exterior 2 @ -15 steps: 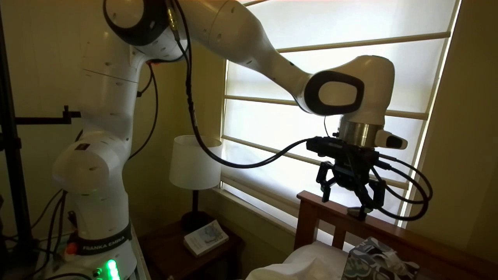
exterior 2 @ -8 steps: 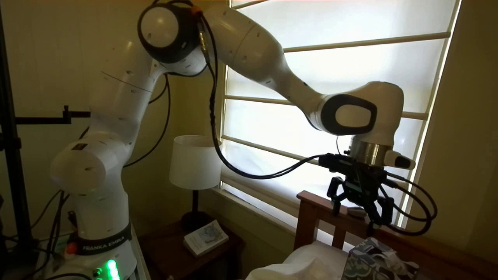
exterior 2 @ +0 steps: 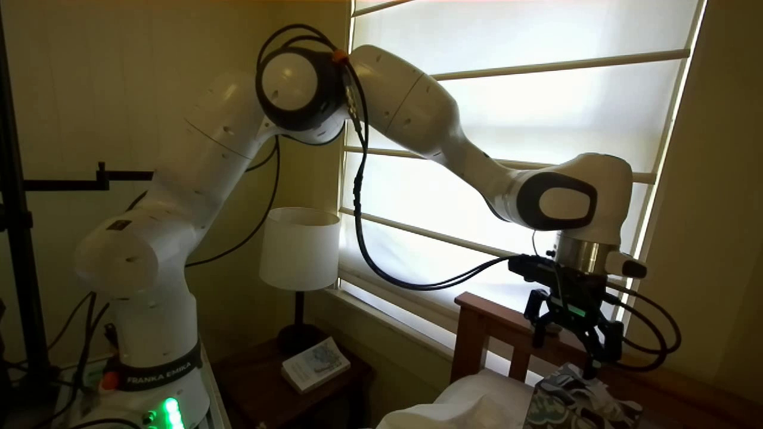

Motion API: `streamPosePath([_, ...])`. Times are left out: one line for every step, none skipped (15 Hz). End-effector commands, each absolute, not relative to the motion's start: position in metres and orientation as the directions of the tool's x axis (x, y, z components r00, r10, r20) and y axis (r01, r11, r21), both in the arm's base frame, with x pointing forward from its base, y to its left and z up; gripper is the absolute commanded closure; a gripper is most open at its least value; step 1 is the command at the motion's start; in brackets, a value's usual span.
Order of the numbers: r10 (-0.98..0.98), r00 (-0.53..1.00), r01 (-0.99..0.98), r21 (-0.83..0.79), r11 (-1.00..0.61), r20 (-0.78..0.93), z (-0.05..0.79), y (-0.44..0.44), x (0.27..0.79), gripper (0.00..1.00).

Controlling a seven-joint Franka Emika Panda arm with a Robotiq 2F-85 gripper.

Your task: Put the tissue box on the headboard of the bed

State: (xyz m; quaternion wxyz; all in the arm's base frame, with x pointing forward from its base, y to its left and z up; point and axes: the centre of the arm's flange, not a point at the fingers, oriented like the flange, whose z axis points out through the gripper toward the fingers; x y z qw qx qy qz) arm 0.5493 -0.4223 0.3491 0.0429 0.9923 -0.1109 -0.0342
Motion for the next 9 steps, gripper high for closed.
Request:
streamPosePath([-0.251,0.962,-0.237,0.130,-0.963,-0.105,0.333,-0.433,0.548,0.00])
streamPosePath([-0.246,0.962,-0.231,0.131,-0.964,-0.116,0.327,-0.434,0.545,0.00])
streamPosePath([-0.239,0.962,-0.221,0.136,-0.966,-0.131,0.322,-0.435,0.545,0.00])
streamPosePath([-0.226,0.963,-0.207,0.138,-0.969,-0.144,0.316,-0.435,0.545,0.00])
streamPosePath([-0.213,0.964,-0.192,0.139,-0.971,-0.156,0.311,-0.432,0.545,0.00])
streamPosePath([-0.203,0.966,-0.181,0.143,-0.973,-0.162,0.309,-0.428,0.545,0.00])
streamPosePath([-0.193,0.967,-0.170,0.143,-0.975,-0.166,0.307,-0.425,0.546,0.00])
streamPosePath([-0.182,0.969,-0.159,0.143,-0.977,-0.165,0.307,-0.421,0.545,0.00])
streamPosePath([-0.174,0.971,-0.151,0.144,-0.978,-0.164,0.308,-0.418,0.545,0.00])
